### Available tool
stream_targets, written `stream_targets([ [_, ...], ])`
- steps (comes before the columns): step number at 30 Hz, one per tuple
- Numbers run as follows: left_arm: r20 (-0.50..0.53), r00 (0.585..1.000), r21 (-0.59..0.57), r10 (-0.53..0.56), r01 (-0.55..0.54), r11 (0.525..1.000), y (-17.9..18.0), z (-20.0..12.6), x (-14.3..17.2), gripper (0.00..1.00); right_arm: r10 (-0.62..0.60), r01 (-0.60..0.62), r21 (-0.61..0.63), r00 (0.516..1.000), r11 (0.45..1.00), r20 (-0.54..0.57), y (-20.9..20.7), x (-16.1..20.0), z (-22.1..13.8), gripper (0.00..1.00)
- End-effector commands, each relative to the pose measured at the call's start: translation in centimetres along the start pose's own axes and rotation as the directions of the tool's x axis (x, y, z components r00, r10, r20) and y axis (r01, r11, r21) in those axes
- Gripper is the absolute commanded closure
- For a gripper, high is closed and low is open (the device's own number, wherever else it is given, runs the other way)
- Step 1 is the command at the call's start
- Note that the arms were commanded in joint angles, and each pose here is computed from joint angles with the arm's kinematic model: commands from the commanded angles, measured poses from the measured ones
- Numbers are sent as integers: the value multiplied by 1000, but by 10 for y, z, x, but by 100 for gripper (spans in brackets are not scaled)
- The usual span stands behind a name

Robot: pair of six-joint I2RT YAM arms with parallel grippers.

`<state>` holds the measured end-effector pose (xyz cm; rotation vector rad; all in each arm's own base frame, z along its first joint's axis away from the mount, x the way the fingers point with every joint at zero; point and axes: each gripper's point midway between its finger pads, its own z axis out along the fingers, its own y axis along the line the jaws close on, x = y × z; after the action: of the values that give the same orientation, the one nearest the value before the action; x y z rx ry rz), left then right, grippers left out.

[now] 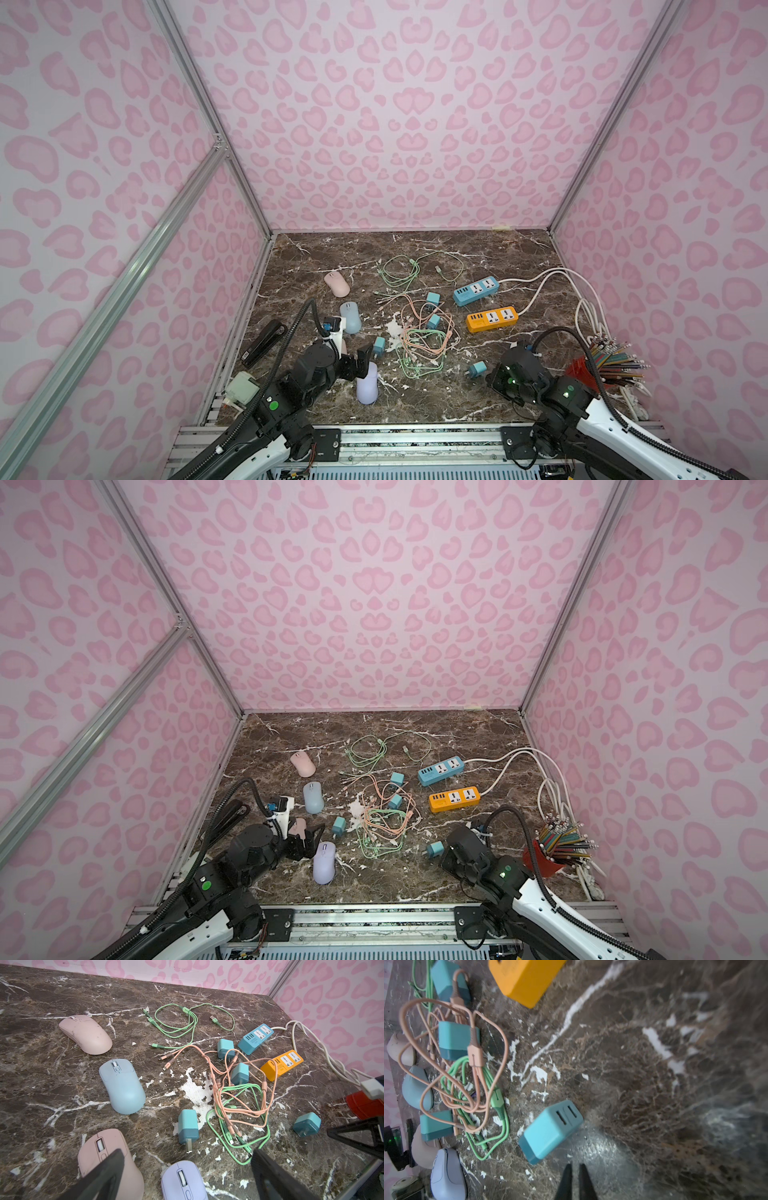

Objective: Unplug the wireless mouse
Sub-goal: Move the plug to the center of the board.

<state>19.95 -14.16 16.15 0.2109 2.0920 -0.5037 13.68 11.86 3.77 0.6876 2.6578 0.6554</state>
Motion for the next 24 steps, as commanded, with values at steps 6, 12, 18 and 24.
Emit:
stream_targets([
  [6, 57, 998, 26, -3, 2, 1000, -5, -4, -14, 2, 6, -9, -52, 998, 999, -61, 6, 11, 11, 96],
  [12, 57, 998, 18, 2, -3, 1000, -4, -4, -13, 2, -11, 12, -38, 999, 999, 33, 17, -17, 16, 96],
  [18, 58, 998, 18, 1, -2, 1000, -2, -5, -11, 2, -51, 55, -62, 996, 997, 78, 42, -44, 16, 100],
  [24, 66, 998, 12, 2, -3, 1000, -1, -6, -12, 2, -85, 89, -82, 995, 993, 51, 60, -46, 16, 100],
])
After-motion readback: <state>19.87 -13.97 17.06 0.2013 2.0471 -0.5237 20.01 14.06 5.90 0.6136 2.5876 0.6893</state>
